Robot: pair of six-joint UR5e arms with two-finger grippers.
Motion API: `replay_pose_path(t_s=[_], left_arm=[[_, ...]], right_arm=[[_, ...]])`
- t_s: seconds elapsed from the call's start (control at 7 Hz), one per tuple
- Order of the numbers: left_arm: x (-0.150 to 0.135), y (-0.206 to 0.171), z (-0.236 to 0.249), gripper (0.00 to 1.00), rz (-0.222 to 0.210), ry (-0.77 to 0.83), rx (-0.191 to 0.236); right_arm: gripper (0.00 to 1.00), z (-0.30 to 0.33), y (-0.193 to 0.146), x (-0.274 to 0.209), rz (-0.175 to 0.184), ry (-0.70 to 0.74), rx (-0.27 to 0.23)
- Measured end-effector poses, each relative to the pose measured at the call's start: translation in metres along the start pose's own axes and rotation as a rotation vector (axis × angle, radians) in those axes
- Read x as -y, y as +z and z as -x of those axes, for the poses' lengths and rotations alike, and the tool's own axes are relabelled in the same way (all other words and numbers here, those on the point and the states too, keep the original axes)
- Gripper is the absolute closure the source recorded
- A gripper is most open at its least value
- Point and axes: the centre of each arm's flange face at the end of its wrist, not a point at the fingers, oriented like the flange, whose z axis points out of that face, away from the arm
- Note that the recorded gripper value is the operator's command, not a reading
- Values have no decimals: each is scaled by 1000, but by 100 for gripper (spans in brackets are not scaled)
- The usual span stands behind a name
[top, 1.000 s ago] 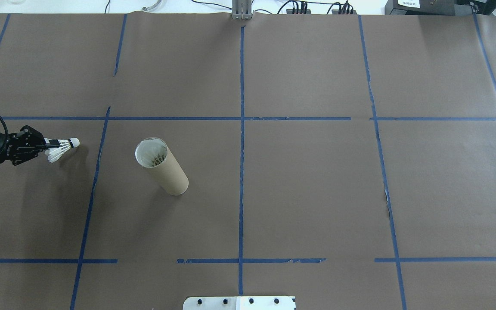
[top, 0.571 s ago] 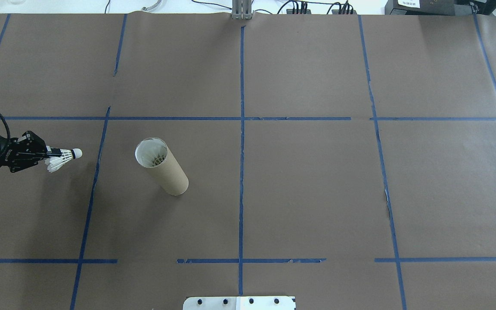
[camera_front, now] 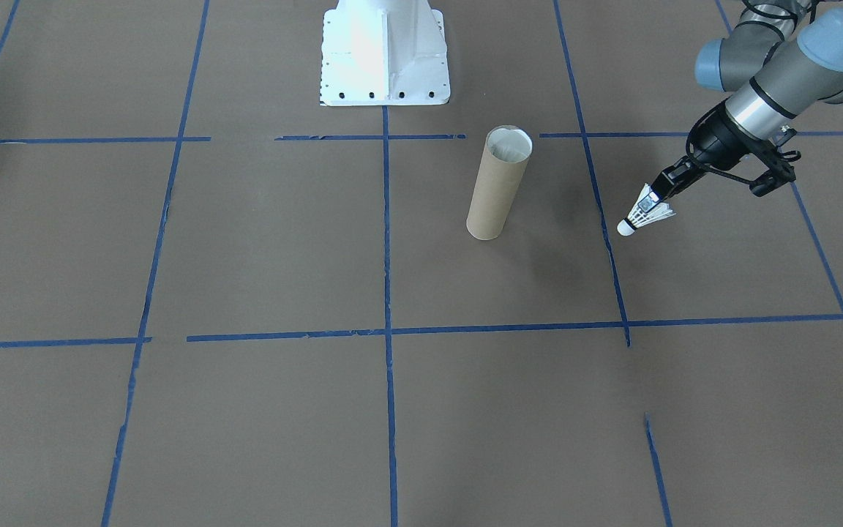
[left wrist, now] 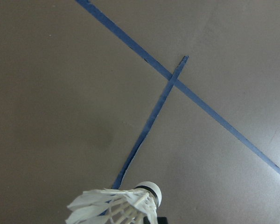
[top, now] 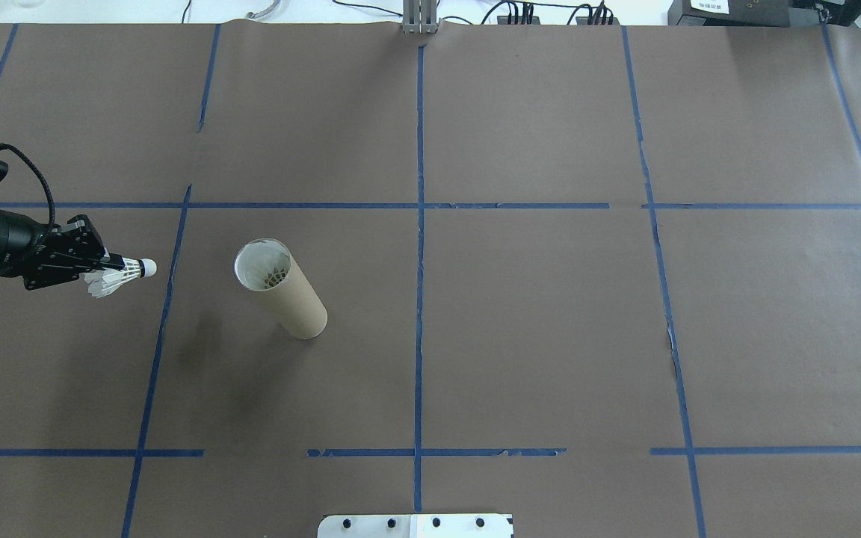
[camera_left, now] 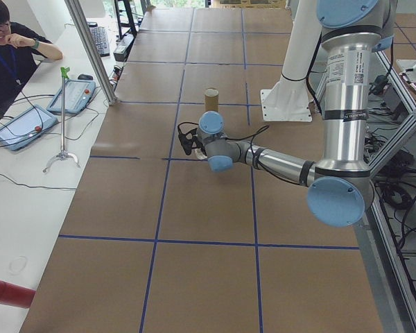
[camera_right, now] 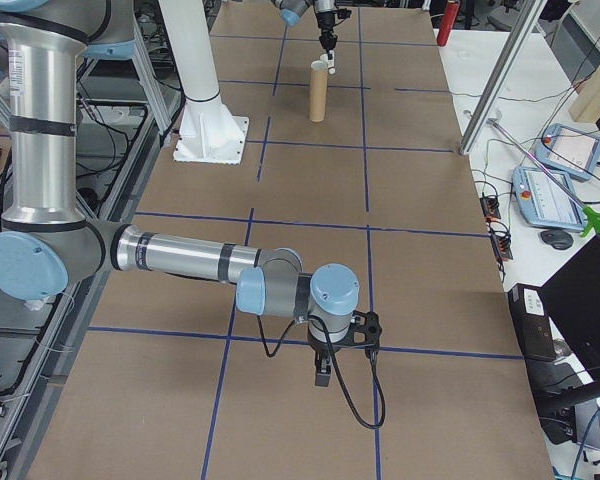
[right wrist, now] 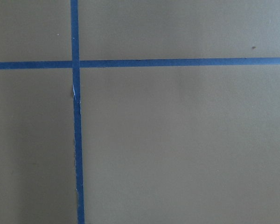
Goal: Collect badminton balls into bucket
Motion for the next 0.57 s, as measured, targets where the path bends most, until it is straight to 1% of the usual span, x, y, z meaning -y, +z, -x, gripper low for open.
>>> replay_pose_path(t_s=[0.14,0.29,0.43,0.57], left_arm=[[-11,-14,-19,100,-13,38,67],[-20,-30,-36,100,-35,65,137],[-29,-45,-57,100,-67,83,214],[-36,-58,-92,100,-98,93,294]], right_arm=[[0,0,0,0,0,0,0],[0,0,0,0,0,0,0],[0,0,0,0,0,0,0],[0,0,0,0,0,0,0]])
